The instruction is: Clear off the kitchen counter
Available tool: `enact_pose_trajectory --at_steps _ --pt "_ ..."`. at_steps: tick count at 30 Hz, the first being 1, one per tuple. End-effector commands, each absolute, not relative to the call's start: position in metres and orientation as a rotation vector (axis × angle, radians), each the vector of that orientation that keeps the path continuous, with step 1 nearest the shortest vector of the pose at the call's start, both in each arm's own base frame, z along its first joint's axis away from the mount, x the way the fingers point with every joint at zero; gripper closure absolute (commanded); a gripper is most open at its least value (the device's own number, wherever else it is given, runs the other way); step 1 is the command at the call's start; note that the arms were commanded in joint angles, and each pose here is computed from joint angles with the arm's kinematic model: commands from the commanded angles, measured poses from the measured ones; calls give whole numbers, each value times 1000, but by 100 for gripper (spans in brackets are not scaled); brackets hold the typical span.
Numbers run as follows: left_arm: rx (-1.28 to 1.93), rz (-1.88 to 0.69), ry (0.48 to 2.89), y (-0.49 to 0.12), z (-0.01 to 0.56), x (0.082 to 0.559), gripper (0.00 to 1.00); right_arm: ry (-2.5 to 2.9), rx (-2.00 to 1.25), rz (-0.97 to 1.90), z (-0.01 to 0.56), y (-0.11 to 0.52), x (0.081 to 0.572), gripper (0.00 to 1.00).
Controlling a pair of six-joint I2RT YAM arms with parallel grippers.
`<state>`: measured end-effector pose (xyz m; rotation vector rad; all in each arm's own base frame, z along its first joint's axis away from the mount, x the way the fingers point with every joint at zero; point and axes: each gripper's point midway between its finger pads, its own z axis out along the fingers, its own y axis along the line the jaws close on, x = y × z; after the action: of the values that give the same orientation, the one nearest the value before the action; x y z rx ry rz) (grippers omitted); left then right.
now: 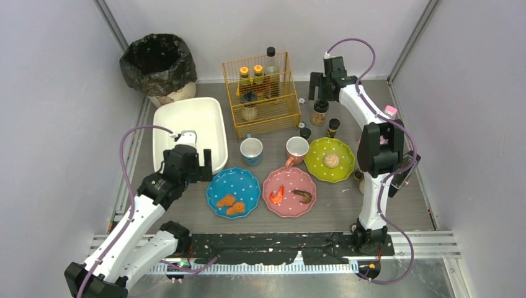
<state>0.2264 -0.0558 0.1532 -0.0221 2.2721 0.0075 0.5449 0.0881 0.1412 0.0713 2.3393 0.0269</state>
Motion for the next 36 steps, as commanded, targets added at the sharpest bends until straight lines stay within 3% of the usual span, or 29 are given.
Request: enact_pose_trajectory --at_steps 1,8,21,23,31,36 --pt "-50 38 2164 -52 182 245 0 2293 26 42 154 94 558 10" --pt "10 231 2112 -30 201 257 0 2348 4 23 138 92 549 20" --pt "6 273 2092 -28 193 267 0 2370 -31 58 142 95 532 22" --pt "4 276 2090 -28 193 267 0 2372 -31 62 144 96 530 28" --pt "3 287 2089 -26 192 268 0 2320 -40 43 178 89 521 71" --pt "5 289 2090 -27 192 268 0 2214 -49 31 237 87 513 82"
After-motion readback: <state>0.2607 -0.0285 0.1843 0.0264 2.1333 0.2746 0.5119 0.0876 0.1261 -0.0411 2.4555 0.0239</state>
